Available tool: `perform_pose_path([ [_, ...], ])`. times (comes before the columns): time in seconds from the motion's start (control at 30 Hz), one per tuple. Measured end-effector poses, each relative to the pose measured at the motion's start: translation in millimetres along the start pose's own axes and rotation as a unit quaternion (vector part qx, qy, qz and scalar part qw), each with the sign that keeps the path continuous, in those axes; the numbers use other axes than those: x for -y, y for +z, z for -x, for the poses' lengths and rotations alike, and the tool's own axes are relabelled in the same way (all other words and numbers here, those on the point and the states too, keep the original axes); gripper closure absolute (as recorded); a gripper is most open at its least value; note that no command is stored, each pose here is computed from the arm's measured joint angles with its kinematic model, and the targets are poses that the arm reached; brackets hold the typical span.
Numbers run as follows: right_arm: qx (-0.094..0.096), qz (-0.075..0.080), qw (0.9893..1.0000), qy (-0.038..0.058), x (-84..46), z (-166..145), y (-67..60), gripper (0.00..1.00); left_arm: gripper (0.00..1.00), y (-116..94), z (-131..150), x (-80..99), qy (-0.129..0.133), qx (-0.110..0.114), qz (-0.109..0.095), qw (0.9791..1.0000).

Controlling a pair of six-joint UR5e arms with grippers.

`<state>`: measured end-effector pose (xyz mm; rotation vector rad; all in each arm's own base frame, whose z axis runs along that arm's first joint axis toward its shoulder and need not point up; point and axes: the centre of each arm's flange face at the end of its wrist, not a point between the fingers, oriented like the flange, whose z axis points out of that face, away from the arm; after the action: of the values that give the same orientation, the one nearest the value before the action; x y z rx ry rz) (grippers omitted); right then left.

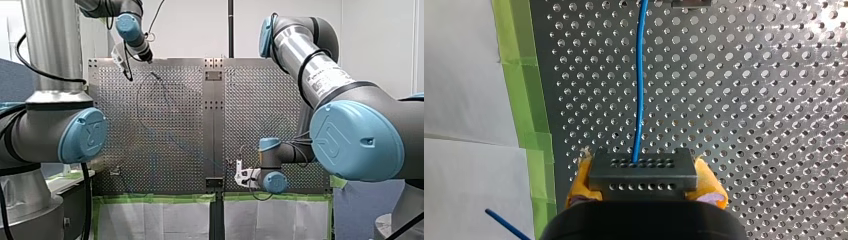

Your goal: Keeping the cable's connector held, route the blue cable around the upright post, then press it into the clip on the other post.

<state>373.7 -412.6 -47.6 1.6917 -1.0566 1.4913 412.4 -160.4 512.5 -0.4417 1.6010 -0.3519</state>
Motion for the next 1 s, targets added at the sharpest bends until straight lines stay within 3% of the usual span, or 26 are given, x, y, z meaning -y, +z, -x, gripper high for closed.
perform_pose_path([
  [0.43,-0.001,0.0,1.0,0.0011,0.1,0,0.1,1.0,0.0,-8,37,20.6,0.067,0.002,0.024,0.9974],
  [0.57,-0.001,-0.001,1.0,0.0012,0.3,0,0.1,1.0,0.0,-10,36,23.0,0.088,-0.012,0.028,0.9956],
  [0.73,-0.001,-0.002,1.0,0.0018,0.4,0,0.0,1.0,0.0,-9,22,22.2,0.121,-0.047,0.038,0.9908],
  [1.0,-0.001,-0.002,1.0,0.0019,0.4,0,0.2,1.0,0.0,-4,5,22.5,0.171,-0.079,0.041,0.9813],
])
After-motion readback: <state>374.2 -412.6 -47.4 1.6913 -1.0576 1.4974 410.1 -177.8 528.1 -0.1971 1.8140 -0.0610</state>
